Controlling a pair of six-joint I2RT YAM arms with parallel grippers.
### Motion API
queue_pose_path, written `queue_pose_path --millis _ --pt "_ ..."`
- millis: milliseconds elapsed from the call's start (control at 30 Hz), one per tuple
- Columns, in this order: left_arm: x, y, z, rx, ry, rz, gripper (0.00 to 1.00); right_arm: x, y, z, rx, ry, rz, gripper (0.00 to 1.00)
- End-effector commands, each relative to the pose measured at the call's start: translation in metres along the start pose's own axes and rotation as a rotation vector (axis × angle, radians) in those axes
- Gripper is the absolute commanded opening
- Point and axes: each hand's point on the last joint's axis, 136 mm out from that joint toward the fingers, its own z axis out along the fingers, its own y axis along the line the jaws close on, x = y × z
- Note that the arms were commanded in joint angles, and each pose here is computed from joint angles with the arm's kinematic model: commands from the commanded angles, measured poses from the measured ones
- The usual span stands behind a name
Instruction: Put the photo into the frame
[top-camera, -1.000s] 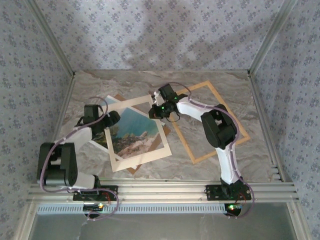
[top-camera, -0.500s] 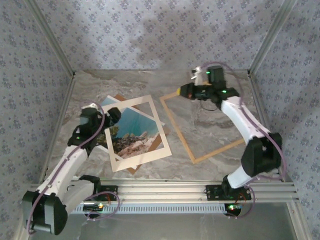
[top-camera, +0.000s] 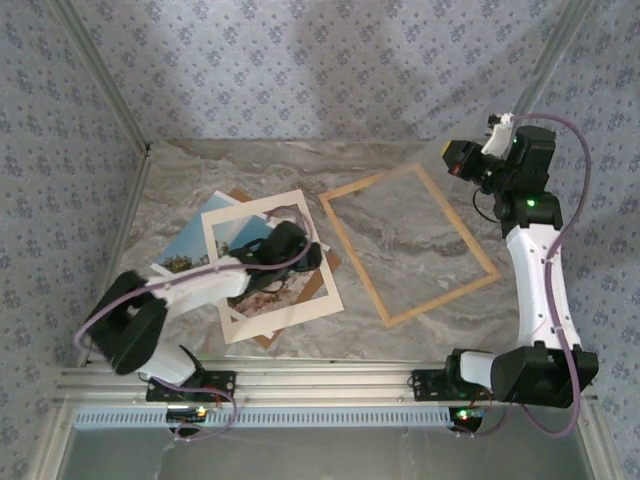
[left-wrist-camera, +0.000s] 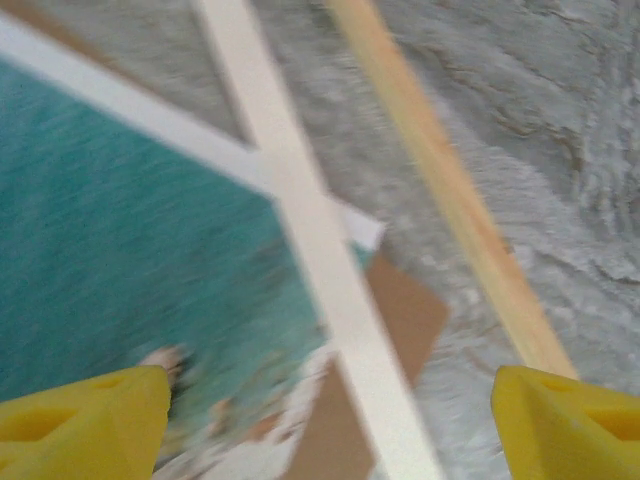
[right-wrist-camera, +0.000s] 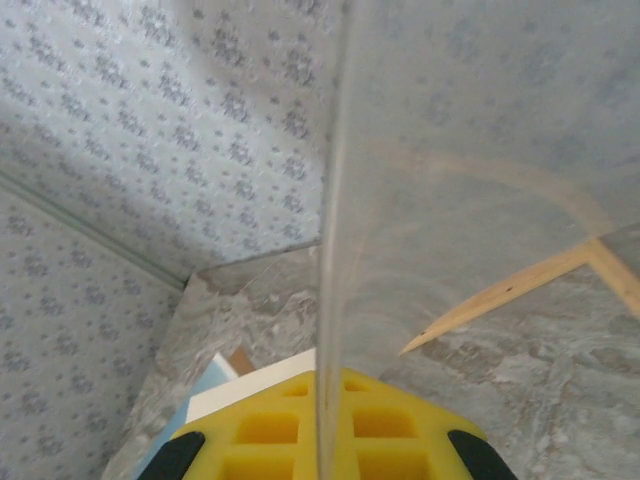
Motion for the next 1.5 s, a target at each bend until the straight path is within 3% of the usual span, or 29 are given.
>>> queue_pose_path --millis 0,167,533,867,1133,1467 --pt "0.001 -0.03 0.015 -0.025 -0.003 0.11 0.84 -0.02 -0.005 -0.014 0.099 -0.063 -0.069 0.0" --pt "0.016 -0.068 0.046 -0.048 0.063 0.244 0.82 -0.024 -0.01 -0.014 0.138 -0.06 -0.092 0.0" --pt "0.047 -0.083 0.082 -0.082 0.178 0.379 0.74 -0.017 -0.017 -0.009 0.15 -0.033 -0.097 0.0" --pt "0.056 -0.047 0.085 -0.11 0.229 0.353 0.56 0.002 -0.015 -0.005 0.135 0.02 -0.093 0.0" --pt "0.047 -0.013 0.077 -0.107 0.233 0.298 0.5 0.032 -0.006 0.003 0.088 0.112 -0.091 0.0" --pt "0.026 -0.002 0.072 -0.067 0.209 0.271 0.45 0.063 -0.003 -0.015 0.115 0.223 -0.141 0.0"
